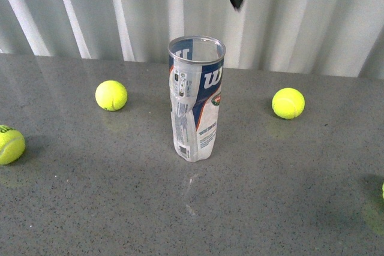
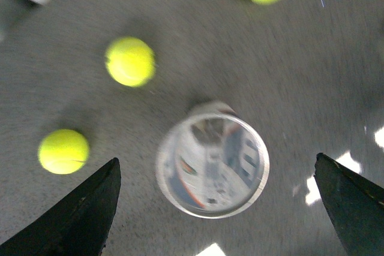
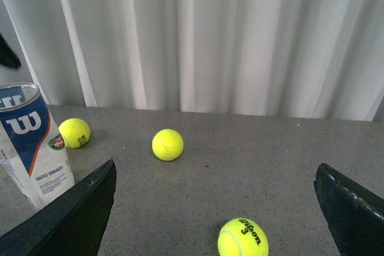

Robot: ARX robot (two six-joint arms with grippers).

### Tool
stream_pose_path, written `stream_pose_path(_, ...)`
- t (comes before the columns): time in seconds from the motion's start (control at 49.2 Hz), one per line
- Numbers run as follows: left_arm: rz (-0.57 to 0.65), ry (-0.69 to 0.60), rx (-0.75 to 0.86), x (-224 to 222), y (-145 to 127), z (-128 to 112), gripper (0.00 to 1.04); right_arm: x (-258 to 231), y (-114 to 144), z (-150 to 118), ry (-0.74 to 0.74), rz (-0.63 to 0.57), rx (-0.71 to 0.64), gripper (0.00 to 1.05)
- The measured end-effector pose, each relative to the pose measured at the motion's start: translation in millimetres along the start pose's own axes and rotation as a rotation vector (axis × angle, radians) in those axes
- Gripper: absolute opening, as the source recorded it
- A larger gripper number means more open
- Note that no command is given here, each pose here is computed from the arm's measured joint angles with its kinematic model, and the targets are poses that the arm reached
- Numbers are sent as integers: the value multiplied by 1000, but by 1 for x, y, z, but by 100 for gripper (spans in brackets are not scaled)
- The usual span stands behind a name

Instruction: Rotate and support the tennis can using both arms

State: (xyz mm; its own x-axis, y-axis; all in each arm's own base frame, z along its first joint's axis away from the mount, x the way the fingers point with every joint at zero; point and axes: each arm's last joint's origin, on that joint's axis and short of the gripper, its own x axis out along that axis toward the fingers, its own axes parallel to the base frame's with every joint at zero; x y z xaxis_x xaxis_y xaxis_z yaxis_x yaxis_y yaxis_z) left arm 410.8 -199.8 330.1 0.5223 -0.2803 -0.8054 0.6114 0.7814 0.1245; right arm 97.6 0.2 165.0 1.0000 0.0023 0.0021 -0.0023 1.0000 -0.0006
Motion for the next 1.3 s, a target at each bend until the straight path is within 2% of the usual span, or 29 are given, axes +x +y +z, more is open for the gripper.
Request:
stream_pose_path(0.122, 46, -119, -136, -32, 12, 2, 98, 0, 0, 0, 0, 0, 0, 98)
stream_pose_path(0.284, 56, -127, -188, -38, 14, 0, 98, 0, 0, 0, 0, 1, 0, 98)
stream_pose_path(0.345, 235, -237, -226, -27, 16, -4, 90, 0, 0, 0, 0, 1, 0, 98)
stream_pose_path(0.366, 313, -283, -250, -24, 17, -10, 86, 0, 0, 0, 0, 1, 0, 98)
stream_pose_path(0.447, 457, -443, -314, -17, 16, -38, 74, 0, 0, 0, 0, 0, 0, 98)
stream_pose_path(0.488, 472, -512, -332, -18, 16, -51, 69, 0, 0, 0, 0, -4, 0, 98)
stream_pose_path(0.589, 523, -818, -388, -35, 20, -95, 52, 0, 0, 0, 0, -3, 0, 98)
stream_pose_path(0.691, 555, -933, -409, -52, 22, -133, 38, 0, 0, 0, 0, -1, 0, 98)
stream_pose_path(0.793, 585, -925, -431, -52, 23, -177, 22, 0, 0, 0, 0, 1, 0, 98)
stream_pose_path(0.894, 550, -862, -424, -40, 14, -219, 3, 0, 0, 0, 0, 1, 0, 98)
stream_pose_path(1.077, 544, -870, -421, -48, 4, -263, 4, 0, 0, 0, 0, 0, 0, 98)
stream_pose_path(1.301, 549, -855, -427, -52, -5, -301, 4, 0, 0, 0, 0, 0, 0, 98)
